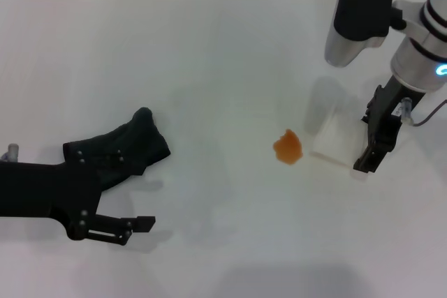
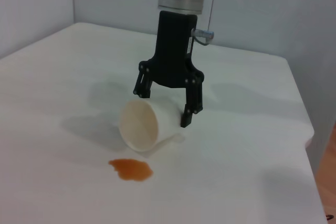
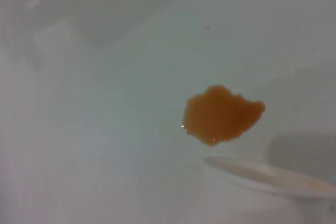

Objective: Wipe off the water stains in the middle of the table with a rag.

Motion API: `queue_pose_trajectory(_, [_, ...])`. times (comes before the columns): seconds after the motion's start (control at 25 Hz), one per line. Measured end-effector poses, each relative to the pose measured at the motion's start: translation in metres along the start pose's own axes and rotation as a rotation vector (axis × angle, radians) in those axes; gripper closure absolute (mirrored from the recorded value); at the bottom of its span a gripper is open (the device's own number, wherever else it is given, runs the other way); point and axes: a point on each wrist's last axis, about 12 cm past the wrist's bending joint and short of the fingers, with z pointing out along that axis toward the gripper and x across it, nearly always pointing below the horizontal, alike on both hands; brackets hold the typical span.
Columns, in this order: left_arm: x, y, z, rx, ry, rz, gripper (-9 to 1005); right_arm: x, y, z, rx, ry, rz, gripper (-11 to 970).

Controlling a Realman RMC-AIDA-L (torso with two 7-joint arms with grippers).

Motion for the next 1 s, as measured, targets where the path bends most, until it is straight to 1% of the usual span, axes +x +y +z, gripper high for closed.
queue_pose_trajectory(0.24, [0.002, -0.001, 0.003, 0.006, -0.003, -0.012, 108, 0.0, -0.003, 0.012, 0.01, -0.016, 0.007, 114])
queue_pose_trajectory(0.44, [0.002, 0.0, 0.003, 0.006, -0.002, -0.015, 108, 0.001, -0.002, 0.018, 0.01, -0.005, 0.003, 115])
queue_pose_trajectory(0.8, [0.002, 0.001, 0.003, 0.003, 0.003, -0.015, 108, 0.002, -0.003, 0.02, 0.016, -0.009, 0.003, 116])
queue_pose_trajectory(0.88, [0.002, 0.001, 0.003, 0.003, 0.003, -0.014, 108, 0.003, -0.004, 0.016, 0.028, -0.025, 0.007, 155])
queue_pose_trajectory(1.0, [0.002, 0.001, 0.003, 0.002, 0.003, -0.014, 108, 0.01, -0.005, 0.003, 0.05, -0.077, 0.024, 214])
